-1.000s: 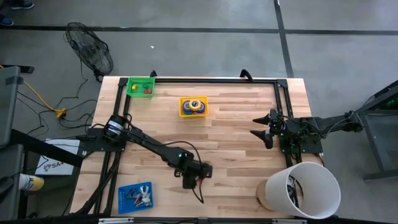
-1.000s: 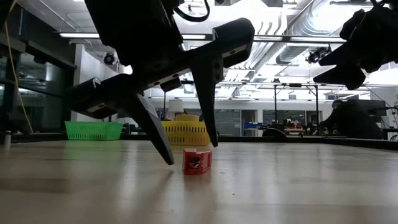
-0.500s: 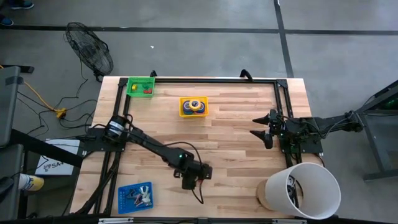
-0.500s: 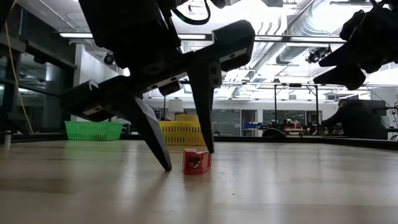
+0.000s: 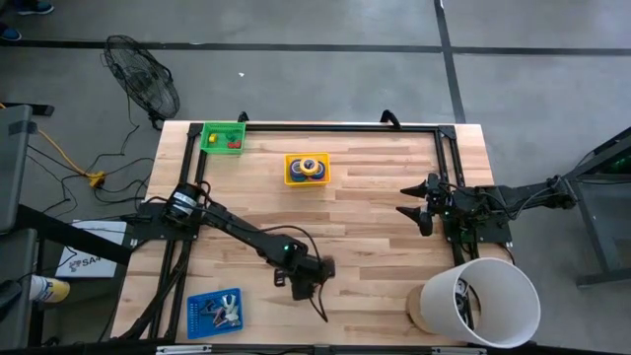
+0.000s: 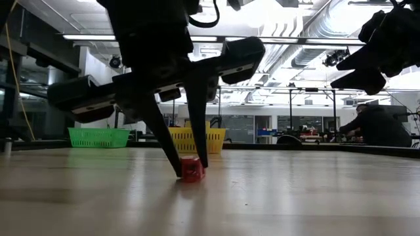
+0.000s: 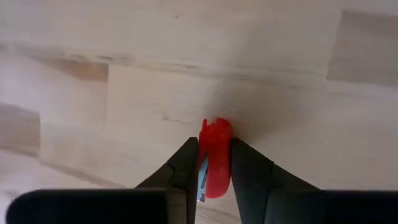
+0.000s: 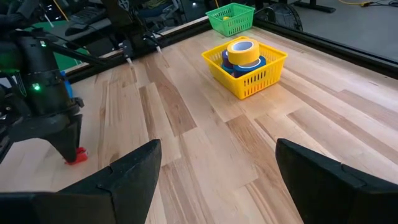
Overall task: Pick and place Stapler, Stapler remover, tape
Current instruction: Put the red stapler into the green bin
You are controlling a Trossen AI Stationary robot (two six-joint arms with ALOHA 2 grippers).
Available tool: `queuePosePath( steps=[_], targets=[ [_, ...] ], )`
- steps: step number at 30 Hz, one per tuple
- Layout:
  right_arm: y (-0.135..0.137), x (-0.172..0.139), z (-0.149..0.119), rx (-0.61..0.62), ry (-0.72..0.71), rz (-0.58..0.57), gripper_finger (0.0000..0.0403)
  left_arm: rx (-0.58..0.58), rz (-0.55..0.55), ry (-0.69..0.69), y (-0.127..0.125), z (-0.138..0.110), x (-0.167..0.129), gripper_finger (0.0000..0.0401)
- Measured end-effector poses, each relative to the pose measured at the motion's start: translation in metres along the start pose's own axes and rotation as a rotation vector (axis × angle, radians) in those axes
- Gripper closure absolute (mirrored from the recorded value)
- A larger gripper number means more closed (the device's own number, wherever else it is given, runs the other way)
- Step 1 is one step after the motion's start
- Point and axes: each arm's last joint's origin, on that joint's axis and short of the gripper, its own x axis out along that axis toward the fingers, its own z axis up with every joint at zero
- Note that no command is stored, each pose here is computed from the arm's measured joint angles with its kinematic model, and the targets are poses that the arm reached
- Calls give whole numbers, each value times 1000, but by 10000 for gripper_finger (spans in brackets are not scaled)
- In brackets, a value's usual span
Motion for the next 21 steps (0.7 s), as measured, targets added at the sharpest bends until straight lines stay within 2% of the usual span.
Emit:
queuePosePath(
  steps=[6, 15, 21],
  targets=[
    [0, 0, 0, 0, 0, 0, 96, -189, -7, 6, -1, -1, 0, 321],
    [0, 0, 0, 0, 0, 0, 96, -599, -15, -1, -1, -1, 1, 326],
    [0, 0, 0, 0, 0, 0, 96, -687, -44, 11, -4, -2, 0, 341]
  ],
)
